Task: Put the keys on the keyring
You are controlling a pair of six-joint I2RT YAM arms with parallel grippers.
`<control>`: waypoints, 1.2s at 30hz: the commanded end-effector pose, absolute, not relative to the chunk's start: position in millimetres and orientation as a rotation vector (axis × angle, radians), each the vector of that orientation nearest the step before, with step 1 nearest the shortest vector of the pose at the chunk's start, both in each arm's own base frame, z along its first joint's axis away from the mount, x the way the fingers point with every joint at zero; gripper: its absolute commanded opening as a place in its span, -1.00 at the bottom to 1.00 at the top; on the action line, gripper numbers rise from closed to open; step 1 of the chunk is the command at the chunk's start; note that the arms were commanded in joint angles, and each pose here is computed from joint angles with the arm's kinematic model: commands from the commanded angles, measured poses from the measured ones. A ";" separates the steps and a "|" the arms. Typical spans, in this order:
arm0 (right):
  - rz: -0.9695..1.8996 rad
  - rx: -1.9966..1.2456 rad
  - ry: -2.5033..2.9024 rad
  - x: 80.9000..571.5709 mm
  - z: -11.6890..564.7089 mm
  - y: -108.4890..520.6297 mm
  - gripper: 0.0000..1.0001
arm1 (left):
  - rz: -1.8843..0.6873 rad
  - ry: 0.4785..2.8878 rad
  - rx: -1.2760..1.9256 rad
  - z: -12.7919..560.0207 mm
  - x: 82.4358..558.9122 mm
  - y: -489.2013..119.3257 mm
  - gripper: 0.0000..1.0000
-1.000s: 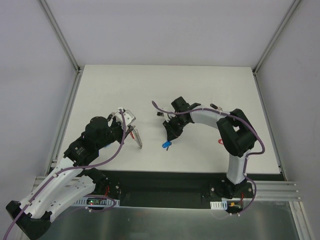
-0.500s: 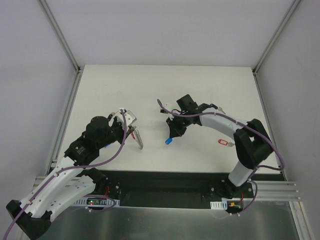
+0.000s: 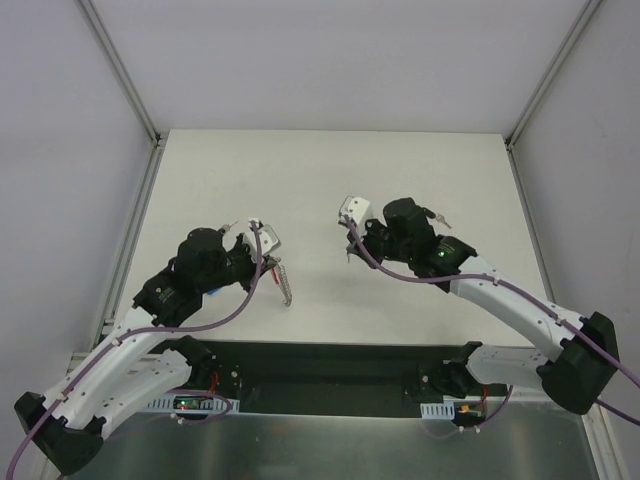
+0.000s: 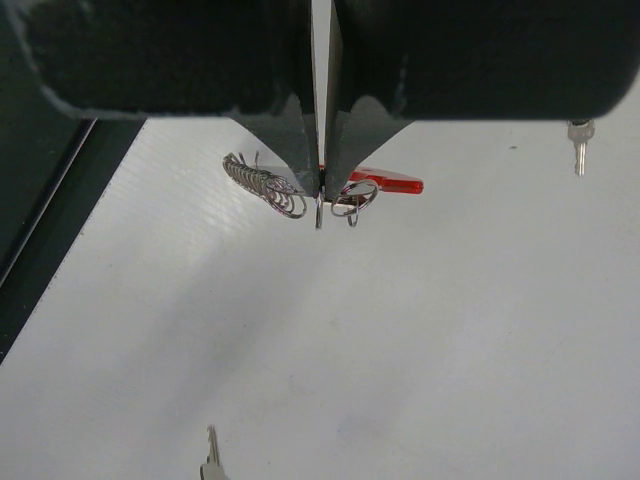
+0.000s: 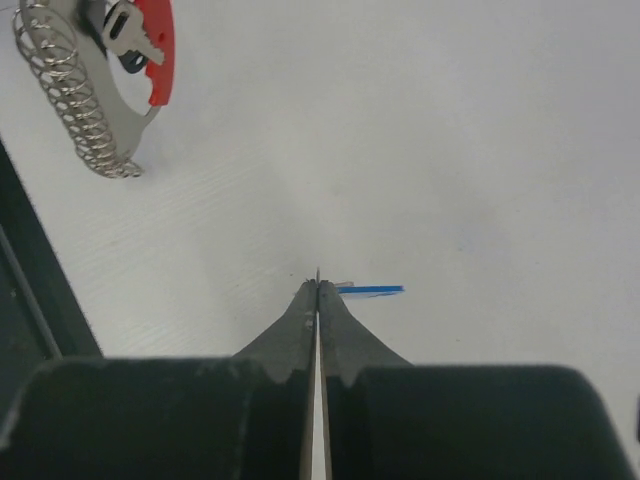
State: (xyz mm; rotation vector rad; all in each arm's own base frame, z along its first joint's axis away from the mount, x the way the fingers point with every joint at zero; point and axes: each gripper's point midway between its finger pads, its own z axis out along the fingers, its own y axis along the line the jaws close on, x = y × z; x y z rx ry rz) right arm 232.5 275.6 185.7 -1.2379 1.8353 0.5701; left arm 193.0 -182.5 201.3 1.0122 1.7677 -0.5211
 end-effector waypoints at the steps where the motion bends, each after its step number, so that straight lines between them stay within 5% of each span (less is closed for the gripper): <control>1: 0.375 -1.123 1.672 248.8 227.2 278.1 -0.97 | -0.550 1.648 1.002 247.3 200.8 -193.0 -1.00; 4: 0.192 -0.970 1.672 271.3 236.8 253.0 -0.97 | -0.568 1.657 1.001 253.2 204.8 -198.3 -1.00; 21: 0.771 -1.151 1.364 200.1 279.7 290.5 -0.97 | -0.843 1.378 1.323 291.2 177.6 -248.1 -1.00; 36: 0.754 -1.338 1.357 168.2 266.3 301.2 -0.97 | -0.993 1.337 1.425 264.9 150.4 -253.0 -1.00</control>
